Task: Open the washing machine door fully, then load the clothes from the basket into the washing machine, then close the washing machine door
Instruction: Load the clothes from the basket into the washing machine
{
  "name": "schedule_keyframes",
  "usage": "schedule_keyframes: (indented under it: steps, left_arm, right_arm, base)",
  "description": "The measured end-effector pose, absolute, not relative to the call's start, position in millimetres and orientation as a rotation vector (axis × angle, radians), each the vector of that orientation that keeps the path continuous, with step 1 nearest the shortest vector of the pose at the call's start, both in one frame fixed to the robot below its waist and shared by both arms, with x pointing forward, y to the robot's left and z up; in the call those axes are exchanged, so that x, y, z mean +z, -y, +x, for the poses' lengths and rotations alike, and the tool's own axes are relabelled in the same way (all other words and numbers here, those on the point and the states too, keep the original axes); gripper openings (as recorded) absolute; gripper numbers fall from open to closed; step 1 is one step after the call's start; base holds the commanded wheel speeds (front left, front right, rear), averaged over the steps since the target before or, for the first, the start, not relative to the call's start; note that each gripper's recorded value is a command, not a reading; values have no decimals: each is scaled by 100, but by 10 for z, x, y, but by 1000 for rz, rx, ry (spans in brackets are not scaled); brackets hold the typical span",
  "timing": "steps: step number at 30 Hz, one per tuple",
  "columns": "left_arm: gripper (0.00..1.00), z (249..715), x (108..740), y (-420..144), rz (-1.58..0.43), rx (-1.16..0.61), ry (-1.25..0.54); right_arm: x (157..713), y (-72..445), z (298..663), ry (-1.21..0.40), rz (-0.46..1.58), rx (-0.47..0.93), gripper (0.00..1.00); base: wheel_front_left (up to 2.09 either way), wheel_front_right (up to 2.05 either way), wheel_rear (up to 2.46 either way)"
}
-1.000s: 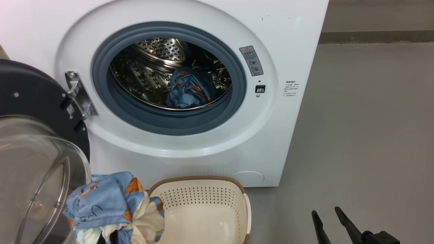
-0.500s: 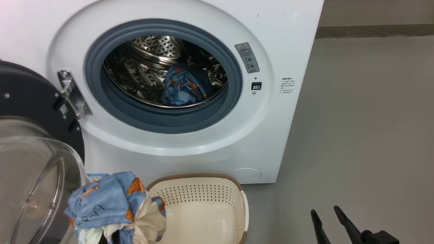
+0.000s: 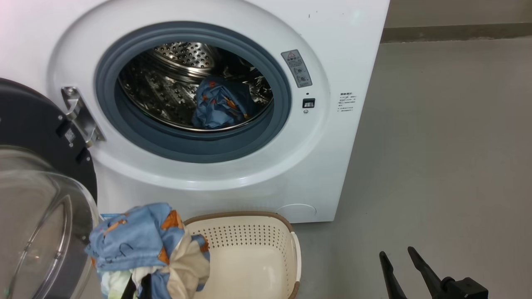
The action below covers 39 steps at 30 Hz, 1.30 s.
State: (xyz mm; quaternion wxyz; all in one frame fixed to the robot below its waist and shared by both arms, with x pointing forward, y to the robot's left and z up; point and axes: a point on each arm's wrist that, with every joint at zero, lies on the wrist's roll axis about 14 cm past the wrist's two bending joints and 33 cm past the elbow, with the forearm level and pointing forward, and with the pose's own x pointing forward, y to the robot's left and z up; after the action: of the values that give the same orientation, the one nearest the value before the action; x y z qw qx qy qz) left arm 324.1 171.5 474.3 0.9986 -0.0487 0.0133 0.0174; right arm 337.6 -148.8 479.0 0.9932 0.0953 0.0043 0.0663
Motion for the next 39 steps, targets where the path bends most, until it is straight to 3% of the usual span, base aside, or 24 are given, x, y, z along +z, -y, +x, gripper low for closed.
schedule_keyframes:
  steps: [14,39]
  left_arm:
    - [0,3849,4871,-1305,-116,-118,5]
    - [0,6223,4883,-1033,-44,-204,-3]
  right_arm:
    - [4764,1597,3382,-14,196,90,100]
    - [4413,2033,3402,-131,253,-97,100]
  base:
    - [0,0,0]
    - [0,0,0]
